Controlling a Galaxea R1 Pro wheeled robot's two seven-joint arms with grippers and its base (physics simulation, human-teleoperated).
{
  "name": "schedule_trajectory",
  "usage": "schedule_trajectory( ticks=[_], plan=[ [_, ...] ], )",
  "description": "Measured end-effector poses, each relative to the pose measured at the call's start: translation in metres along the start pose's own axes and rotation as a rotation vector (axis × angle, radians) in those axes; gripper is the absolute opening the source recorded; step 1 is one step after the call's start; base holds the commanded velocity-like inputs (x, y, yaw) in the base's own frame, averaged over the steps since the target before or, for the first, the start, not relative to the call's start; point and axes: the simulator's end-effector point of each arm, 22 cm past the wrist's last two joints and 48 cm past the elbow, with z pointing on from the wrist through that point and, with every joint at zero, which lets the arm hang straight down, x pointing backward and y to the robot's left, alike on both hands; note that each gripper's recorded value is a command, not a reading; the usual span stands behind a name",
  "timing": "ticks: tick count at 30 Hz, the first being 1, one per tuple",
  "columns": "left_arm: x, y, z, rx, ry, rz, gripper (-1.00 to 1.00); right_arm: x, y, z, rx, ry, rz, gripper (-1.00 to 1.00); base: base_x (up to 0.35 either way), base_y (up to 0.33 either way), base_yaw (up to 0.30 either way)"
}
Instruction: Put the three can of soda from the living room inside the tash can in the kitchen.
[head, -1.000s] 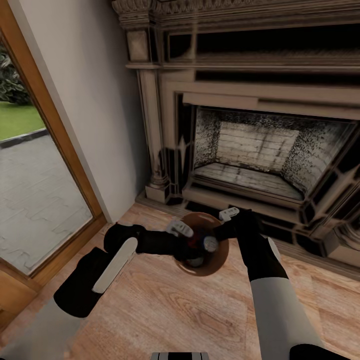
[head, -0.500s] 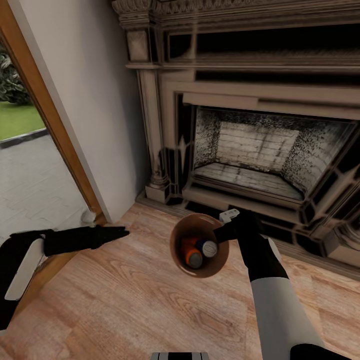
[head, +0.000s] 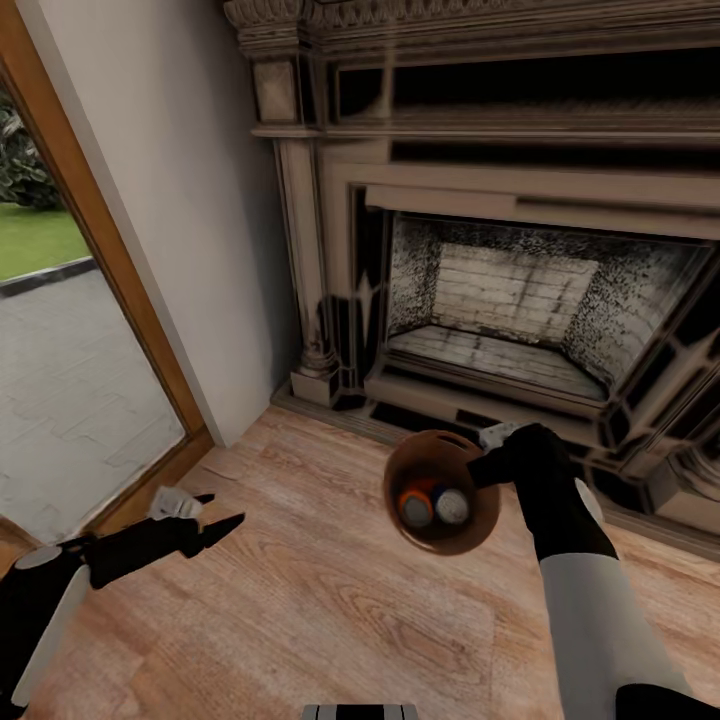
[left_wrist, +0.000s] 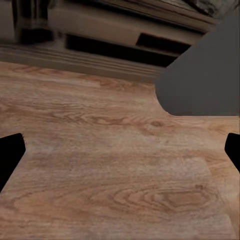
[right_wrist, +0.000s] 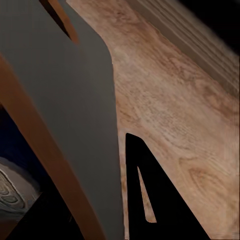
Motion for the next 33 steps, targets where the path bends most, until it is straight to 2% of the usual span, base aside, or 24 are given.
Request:
schedule_trajectory(
  ticks=[1, 3, 5, 7, 9, 11, 12, 15, 16, 19, 23, 33],
  plan=[
    [0.004, 0.0, 0.001, -0.005, -0.004, -0.002, 1.0, 0.004, -0.01, 0.001, 0.018, 0.01, -0.007, -1.0, 0.0, 0.0, 0.0],
    [0.019, 0.003, 0.007, -0.026, -0.032, -0.001, 1.0, 0.034, -0.027, 0.01, -0.052, 0.079, 0.039, -1.0, 0.0, 0.0, 0.0],
    [0.025, 0.009, 0.009, -0.051, -0.042, -0.002, 1.0, 0.057, -0.041, 0.016, -0.082, 0.139, 0.051, -1.0, 0.0, 0.0, 0.0],
    [0.035, 0.018, 0.011, -0.083, -0.036, -0.012, 1.0, 0.085, -0.058, 0.023, -0.09, 0.221, 0.062, -1.0, 0.0, 0.0, 0.0],
    [0.05, 0.026, 0.014, -0.111, -0.02, -0.031, 1.0, 0.113, -0.078, 0.032, -0.073, 0.321, 0.047, -1.0, 0.0, 0.0, 0.0],
    [0.06, 0.032, 0.016, -0.128, -0.013, -0.04, 1.0, 0.126, -0.088, 0.036, -0.067, 0.373, 0.038, -1.0, 0.0, 0.0, 0.0],
    [0.071, 0.036, 0.016, -0.154, -0.009, -0.044, 1.0, 0.138, -0.091, 0.038, -0.101, 0.421, 0.082, -1.0, 0.0, 0.0, 0.0],
    [0.085, 0.044, 0.015, -0.194, -0.001, -0.05, 1.0, 0.155, -0.105, 0.041, -0.089, 0.478, 0.086, -1.0, 0.0, 0.0, 0.0],
    [0.088, 0.046, 0.015, -0.201, 0.001, -0.051, 1.0, 0.159, -0.111, 0.042, -0.076, 0.491, 0.07, -1.0, 0.0, 0.0, 0.0],
    [0.102, 0.048, 0.012, -0.225, 0.011, -0.054, 1.0, 0.171, -0.12, 0.044, -0.077, 0.522, 0.099, -1.0, 0.0, 0.0, 0.0],
    [0.11, 0.049, 0.012, -0.232, 0.005, -0.043, 1.0, 0.181, -0.127, 0.048, -0.067, 0.548, 0.091, -1.0, 0.0, 0.0, 0.0],
    [0.116, 0.05, 0.011, -0.239, 0.003, -0.038, 1.0, 0.187, -0.136, 0.047, -0.057, 0.561, 0.099, -1.0, 0.0, 0.0, 0.0]
  ],
)
